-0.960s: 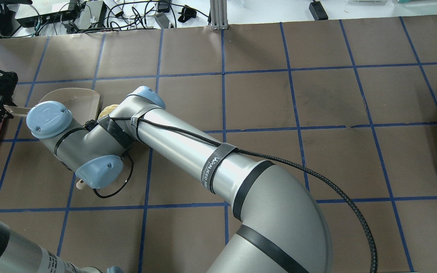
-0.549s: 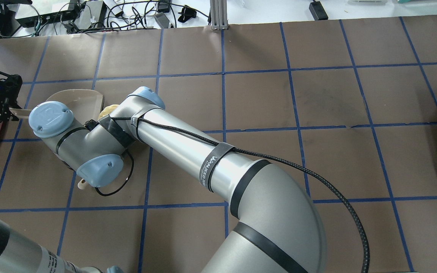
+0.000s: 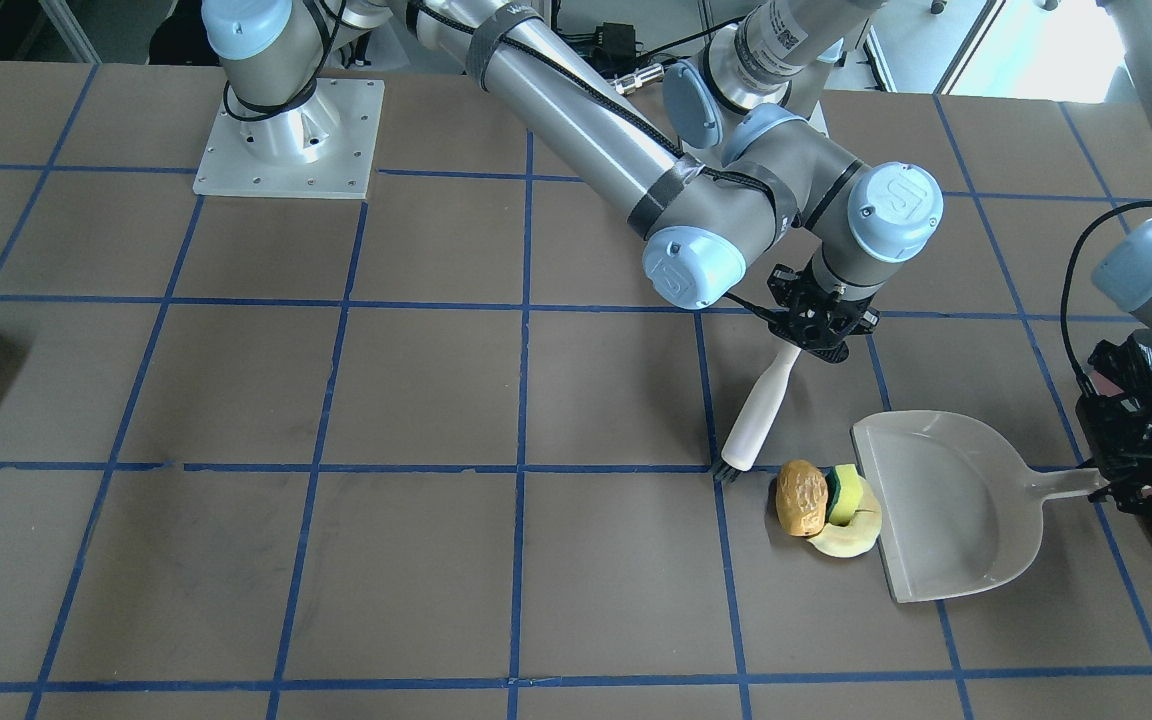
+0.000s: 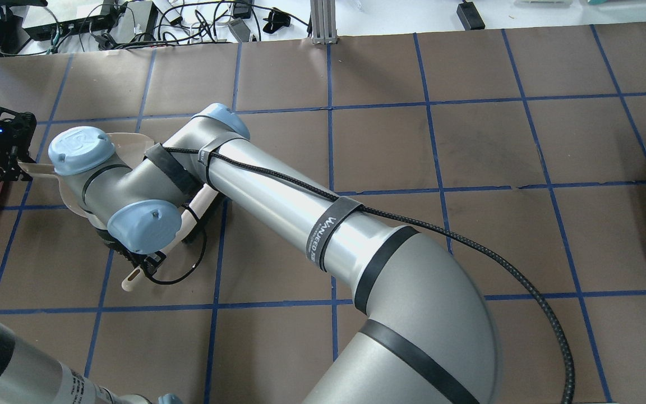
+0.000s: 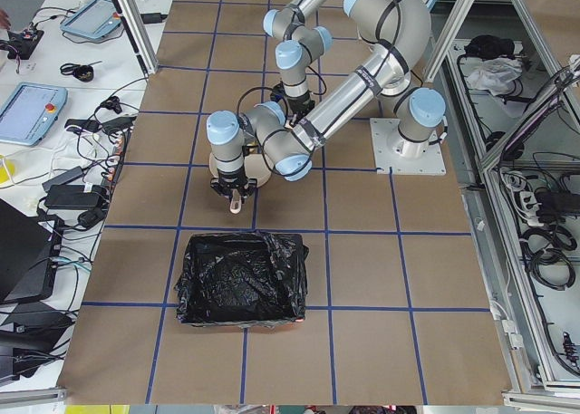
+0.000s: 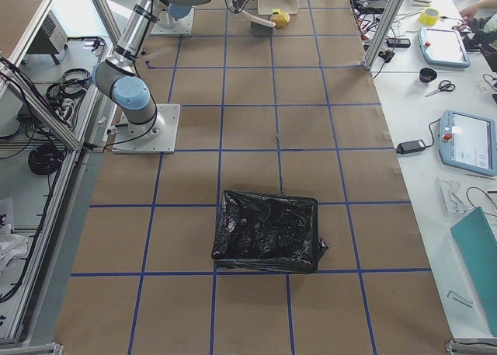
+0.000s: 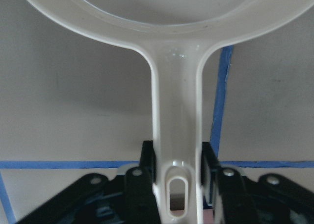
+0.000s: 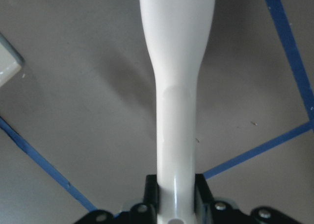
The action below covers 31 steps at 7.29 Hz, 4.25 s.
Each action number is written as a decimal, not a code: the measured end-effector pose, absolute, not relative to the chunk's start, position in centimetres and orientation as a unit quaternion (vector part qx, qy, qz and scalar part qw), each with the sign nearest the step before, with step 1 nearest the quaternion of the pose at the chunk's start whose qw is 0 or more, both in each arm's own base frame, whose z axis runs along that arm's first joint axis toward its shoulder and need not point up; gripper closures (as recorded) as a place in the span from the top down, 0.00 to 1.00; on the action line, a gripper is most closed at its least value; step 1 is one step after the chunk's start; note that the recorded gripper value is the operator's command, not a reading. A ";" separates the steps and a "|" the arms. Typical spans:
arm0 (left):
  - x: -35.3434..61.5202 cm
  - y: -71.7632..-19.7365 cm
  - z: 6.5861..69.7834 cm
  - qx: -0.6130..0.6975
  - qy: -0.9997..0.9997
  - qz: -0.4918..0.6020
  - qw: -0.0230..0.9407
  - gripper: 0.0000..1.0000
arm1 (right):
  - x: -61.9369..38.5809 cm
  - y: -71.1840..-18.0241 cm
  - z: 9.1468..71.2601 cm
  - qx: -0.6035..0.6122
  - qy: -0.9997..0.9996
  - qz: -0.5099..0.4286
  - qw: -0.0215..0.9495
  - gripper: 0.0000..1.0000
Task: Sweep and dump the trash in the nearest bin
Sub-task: 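Sweep the trash pile into the dustpan with the right gripper's brush, then lift the loaded dustpan over the bin with the left gripper and tip it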
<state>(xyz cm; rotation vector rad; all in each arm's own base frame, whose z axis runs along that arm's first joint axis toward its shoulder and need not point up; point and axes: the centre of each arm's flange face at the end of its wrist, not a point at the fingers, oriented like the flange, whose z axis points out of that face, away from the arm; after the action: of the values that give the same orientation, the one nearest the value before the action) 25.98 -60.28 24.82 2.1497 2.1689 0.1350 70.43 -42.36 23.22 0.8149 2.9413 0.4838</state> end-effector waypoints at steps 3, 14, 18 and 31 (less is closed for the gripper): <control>26.0 -60.3 24.8 0.700 0.711 0.042 0.042 0.00 | 68.9 -45.5 23.9 0.197 0.958 0.207 0.002 0.00; 25.8 -60.1 24.4 0.694 0.718 0.041 0.038 0.00 | 71.1 -50.2 23.8 -0.273 0.949 0.110 0.113 0.00; 25.8 -60.0 24.5 0.694 0.718 0.041 0.038 0.00 | 65.9 -49.3 28.7 -0.121 0.979 0.145 0.072 0.00; 39.5 -52.9 34.2 0.669 0.740 -0.035 -0.058 0.00 | 38.9 -32.4 24.1 0.037 0.987 0.155 0.010 0.00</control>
<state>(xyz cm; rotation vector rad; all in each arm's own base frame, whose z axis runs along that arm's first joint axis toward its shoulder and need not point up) 39.46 -52.89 34.19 2.1839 2.4132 -0.1150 38.90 -32.43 24.13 0.1166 3.0821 0.4839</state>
